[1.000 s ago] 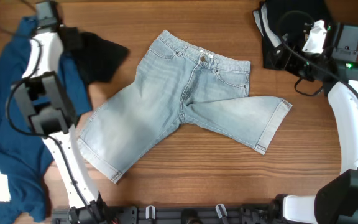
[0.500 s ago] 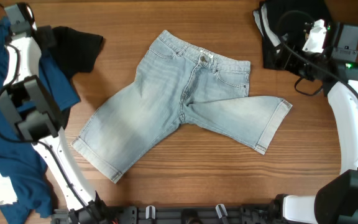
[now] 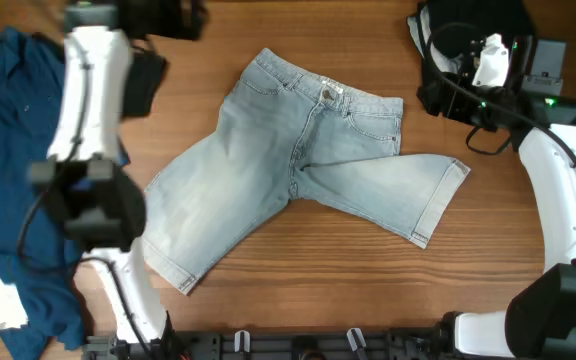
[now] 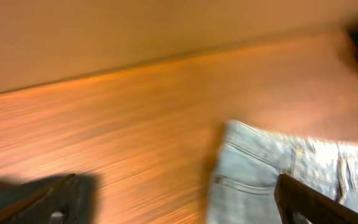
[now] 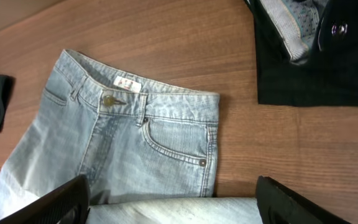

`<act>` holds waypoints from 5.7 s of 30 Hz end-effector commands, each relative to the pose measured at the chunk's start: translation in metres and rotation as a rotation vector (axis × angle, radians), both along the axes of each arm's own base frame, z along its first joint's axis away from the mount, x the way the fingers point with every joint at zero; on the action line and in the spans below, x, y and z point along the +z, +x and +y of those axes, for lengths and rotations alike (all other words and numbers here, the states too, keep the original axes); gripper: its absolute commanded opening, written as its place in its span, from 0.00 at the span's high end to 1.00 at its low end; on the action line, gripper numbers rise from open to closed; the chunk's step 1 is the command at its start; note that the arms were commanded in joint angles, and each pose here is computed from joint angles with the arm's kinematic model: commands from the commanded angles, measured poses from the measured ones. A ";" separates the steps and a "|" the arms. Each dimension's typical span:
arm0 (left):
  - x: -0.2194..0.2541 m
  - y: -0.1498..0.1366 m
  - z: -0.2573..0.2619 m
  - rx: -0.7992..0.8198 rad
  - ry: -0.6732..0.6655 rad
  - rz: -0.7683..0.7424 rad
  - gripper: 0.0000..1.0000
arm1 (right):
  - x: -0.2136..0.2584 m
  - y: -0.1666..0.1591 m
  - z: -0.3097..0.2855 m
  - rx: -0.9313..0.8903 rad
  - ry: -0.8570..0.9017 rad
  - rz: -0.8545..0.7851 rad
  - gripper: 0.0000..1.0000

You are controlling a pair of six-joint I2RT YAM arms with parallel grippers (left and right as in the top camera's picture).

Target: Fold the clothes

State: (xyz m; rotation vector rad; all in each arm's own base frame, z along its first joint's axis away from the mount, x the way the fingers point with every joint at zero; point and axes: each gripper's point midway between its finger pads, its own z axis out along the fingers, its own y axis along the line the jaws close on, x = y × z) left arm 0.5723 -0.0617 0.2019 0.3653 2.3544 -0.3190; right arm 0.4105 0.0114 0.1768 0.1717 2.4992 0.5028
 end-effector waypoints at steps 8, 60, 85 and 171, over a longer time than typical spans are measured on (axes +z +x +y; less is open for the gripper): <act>-0.138 0.006 -0.123 -0.334 0.114 0.068 0.02 | 0.003 0.004 0.001 0.021 -0.009 -0.011 0.18; -0.141 -0.016 0.100 0.678 -0.184 0.454 0.96 | -0.157 0.052 0.081 0.016 -0.231 0.158 0.37; -0.140 -0.013 0.107 0.697 -0.163 0.435 0.96 | -0.188 -0.091 0.104 0.140 -0.128 0.770 0.96; -0.040 -0.048 0.029 0.430 -0.048 0.341 0.00 | -0.241 0.110 0.063 -0.008 -0.415 0.071 0.41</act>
